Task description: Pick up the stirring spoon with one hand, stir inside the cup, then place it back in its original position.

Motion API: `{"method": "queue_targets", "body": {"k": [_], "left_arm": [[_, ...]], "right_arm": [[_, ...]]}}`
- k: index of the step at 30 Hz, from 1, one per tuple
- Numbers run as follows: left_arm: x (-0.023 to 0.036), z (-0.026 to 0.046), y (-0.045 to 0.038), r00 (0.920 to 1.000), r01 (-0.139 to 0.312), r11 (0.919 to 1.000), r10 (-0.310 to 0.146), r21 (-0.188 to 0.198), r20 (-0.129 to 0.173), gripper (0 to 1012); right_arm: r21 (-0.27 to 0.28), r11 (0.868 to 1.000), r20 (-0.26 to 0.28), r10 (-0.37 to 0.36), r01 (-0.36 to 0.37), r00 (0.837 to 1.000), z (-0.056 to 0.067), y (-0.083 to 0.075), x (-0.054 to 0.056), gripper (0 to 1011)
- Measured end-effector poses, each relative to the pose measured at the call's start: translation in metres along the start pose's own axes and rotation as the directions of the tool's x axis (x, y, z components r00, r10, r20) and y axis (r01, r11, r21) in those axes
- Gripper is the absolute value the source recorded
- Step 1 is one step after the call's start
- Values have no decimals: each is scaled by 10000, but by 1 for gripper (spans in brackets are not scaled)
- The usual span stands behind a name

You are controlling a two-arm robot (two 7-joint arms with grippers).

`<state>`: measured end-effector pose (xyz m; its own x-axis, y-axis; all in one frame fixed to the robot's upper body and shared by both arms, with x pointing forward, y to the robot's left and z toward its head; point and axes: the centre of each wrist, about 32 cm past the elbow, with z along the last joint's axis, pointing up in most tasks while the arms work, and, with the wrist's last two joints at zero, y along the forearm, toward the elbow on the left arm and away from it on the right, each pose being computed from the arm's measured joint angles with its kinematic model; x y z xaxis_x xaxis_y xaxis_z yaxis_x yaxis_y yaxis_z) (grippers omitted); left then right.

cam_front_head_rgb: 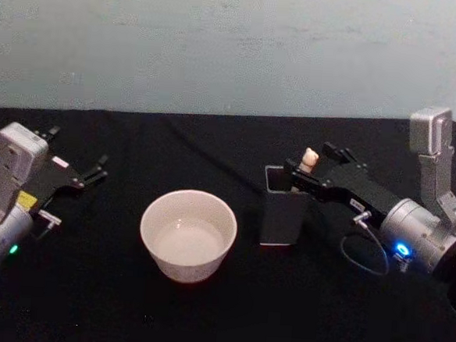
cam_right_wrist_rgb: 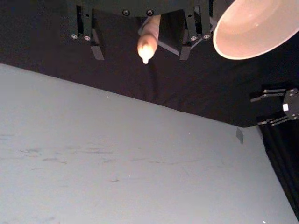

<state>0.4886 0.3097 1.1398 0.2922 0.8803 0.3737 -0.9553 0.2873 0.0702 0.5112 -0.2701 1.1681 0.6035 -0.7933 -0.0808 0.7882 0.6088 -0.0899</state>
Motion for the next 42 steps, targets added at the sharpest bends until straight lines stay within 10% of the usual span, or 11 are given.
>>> {"method": "queue_targets", "body": {"k": [23, 42], "left_arm": [[0, 0, 0, 10000, 1, 10000, -1, 0, 0, 1001], [0, 0, 0, 10000, 0, 10000, 0, 1, 0, 1001]], "right_arm": [[69, 10000, 166, 49, -50, 9999, 3, 39, 5, 944], [66, 10000, 146, 41, -42, 9999, 4, 37, 4, 385]]}}
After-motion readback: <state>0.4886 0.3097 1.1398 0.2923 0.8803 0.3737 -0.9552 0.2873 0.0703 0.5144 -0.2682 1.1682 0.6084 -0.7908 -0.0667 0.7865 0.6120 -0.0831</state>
